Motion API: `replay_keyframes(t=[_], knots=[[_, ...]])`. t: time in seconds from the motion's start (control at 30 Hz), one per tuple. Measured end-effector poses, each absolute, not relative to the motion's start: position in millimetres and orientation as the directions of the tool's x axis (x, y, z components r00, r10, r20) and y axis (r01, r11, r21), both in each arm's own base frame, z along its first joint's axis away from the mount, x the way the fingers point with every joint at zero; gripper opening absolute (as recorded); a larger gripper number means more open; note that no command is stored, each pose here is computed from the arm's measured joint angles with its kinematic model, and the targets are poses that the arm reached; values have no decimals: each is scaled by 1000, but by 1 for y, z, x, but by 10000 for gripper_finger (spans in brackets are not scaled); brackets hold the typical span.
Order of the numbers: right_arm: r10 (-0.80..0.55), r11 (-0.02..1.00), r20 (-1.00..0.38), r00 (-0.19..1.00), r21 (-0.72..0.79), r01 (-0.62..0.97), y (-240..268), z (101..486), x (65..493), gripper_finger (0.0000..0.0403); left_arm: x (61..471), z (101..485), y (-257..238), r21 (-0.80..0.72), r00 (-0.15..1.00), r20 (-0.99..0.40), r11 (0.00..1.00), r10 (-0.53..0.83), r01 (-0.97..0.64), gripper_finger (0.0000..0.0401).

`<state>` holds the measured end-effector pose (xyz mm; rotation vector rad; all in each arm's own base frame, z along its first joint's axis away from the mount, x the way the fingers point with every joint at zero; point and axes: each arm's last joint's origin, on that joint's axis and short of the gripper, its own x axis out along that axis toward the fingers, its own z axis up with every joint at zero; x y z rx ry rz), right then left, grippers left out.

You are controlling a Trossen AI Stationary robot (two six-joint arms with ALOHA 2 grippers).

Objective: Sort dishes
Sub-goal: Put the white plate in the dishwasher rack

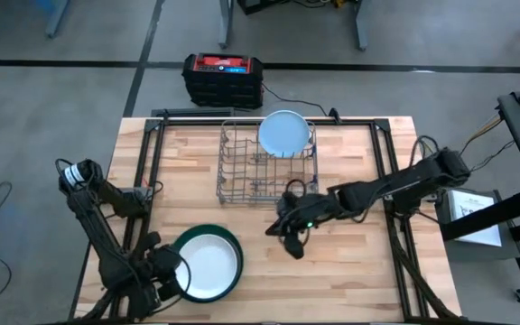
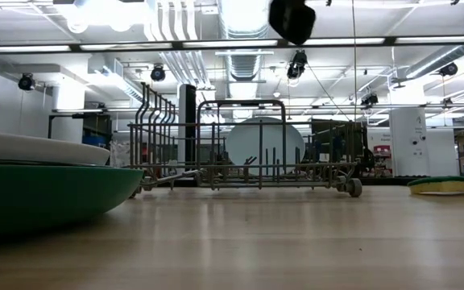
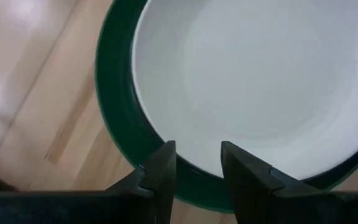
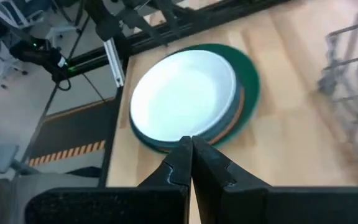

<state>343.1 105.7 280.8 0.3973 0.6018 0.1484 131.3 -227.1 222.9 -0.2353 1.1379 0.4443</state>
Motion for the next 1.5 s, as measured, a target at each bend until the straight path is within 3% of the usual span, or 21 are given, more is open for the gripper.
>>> replay_keyframes(t=[0.67, 1.17, 1.5], knots=[[210, 792, -667, 715, 545, 276, 136, 212, 406, 0, 116, 205, -229, 117, 397, -888, 949, 231, -292, 116], [174, 768, -670, 722, 551, 326, 162, 189, 442, 1, 117, 198, -229, 132, 441, -867, 961, 230, -241, 116], [123, 761, -701, 702, 520, 387, 164, 178, 450, 62, 115, 190, -227, 126, 440, -870, 963, 223, -238, 116]])
